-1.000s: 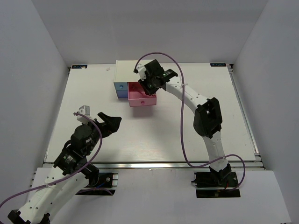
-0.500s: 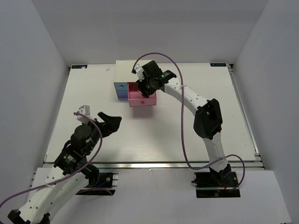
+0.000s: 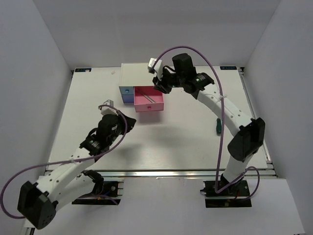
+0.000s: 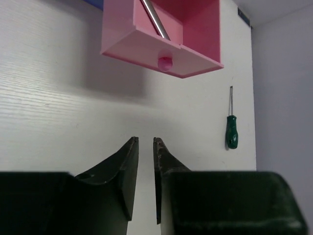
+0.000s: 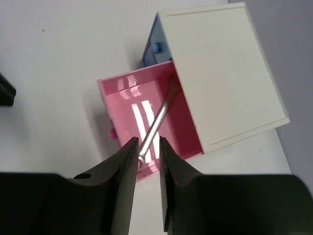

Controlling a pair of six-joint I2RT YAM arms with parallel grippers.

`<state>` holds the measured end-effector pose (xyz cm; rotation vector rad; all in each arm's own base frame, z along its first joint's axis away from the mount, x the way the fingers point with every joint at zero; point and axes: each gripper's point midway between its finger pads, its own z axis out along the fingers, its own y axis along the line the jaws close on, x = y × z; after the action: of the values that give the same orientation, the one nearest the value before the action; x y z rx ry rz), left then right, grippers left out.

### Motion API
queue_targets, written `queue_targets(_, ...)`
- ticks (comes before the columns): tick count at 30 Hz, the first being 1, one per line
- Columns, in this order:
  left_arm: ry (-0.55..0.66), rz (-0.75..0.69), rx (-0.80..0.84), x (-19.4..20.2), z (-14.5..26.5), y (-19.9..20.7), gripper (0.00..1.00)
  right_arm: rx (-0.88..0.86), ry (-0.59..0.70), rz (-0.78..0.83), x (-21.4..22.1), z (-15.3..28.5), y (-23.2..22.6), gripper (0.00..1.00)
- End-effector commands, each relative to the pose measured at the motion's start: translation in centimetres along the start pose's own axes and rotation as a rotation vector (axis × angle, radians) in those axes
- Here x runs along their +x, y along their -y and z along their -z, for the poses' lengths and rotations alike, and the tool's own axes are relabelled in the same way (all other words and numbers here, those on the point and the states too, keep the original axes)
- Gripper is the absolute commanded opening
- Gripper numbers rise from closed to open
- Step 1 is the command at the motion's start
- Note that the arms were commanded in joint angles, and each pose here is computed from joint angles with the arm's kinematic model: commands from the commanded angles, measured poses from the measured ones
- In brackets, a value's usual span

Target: Sort the tools into containers

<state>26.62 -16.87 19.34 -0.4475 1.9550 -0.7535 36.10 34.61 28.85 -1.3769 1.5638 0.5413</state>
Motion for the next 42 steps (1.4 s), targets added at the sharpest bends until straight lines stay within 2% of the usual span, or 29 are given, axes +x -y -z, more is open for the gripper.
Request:
queue_targets(1, -0.014, 0.071, 0.09, -0.2, -2.4, 3.4, 0.28, 0.015, 0.038, 0.055, 0.7, -2.7, 3.5, 0.3)
queue_targets(2, -0.024, 0.095, 0.109, -0.2, -3.0, 4.2, 0.22, 0.004, 0.046, 0.032, 0.5, -2.9, 3.9, 0.37)
queue_targets(4, -0.054, 0.138, 0.091, 0.9, -5.0, 4.1, 0.13, 0.004, 0.065, -0.009, -0.1, -3.1, 5.3, 0.37)
queue_targets(5, -0.064, 0.158, 0.093, 1.2, -5.6, 4.3, 0.04, 0.001, 0.074, -0.048, 0.0, -2.9, 5.8, 0.37)
queue_targets(6, -0.081, 0.196, 0.068, 1.9, -6.8, 4.0, 0.0, 0.008, 0.083, -0.059, -0.1, -2.9, 6.3, 0.37)
queue_targets(10, -0.075, 0.228, 0.102, 2.2, -8.9, 4.9, 0.0, 0.01, 0.093, -0.083, 0.2, -2.7, 6.1, 0.37)
queue_targets(14, -0.061, 0.222, 0.04, 2.6, -12.0, 4.2, 0.07, 0.022, 0.097, -0.101, 0.9, -2.1, 5.8, 0.38)
queue_targets(18, 0.055, 0.212, -0.005, 0.4, -14.0, 4.0, 0.16, 0.039, 0.093, -0.124, 1.6, -1.1, 6.0, 0.38)
queue_targets(19, 0.075, 0.2, -0.014, 0.0, -14.3, 4.1, 0.25, 0.043, 0.094, -0.127, 1.6, -0.9, 6.1, 0.39)
queue_targets(22, 0.133, 0.159, -0.074, -1.4, -15.8, 3.8, 0.37, 0.056, 0.09, -0.149, 2.3, -0.4, 6.5, 0.39)
queue_targets(23, 0.151, 0.157, -0.073, -2.2, -16.2, 4.5, 0.45, 0.058, 0.088, -0.152, 2.5, -0.3, 6.5, 0.39)
queue_targets(26, 0.176, 0.133, -0.096, -2.9, -17.2, 4.6, 0.53, 0.069, 0.081, -0.171, 3.1, 0.2, 6.9, 0.4)
queue_targets(37, 0.221, 0.141, -0.189, -5.2, -20.4, 2.1, 0.58, 0.087, 0.068, -0.236, 5.1, 1.2, 7.4, 0.42)
queue_targets(42, 0.226, 0.147, -0.222, -6.1, -22.0, 0.4, 0.5, 0.095, 0.061, -0.26, 6.0, 1.7, 7.6, 0.42)
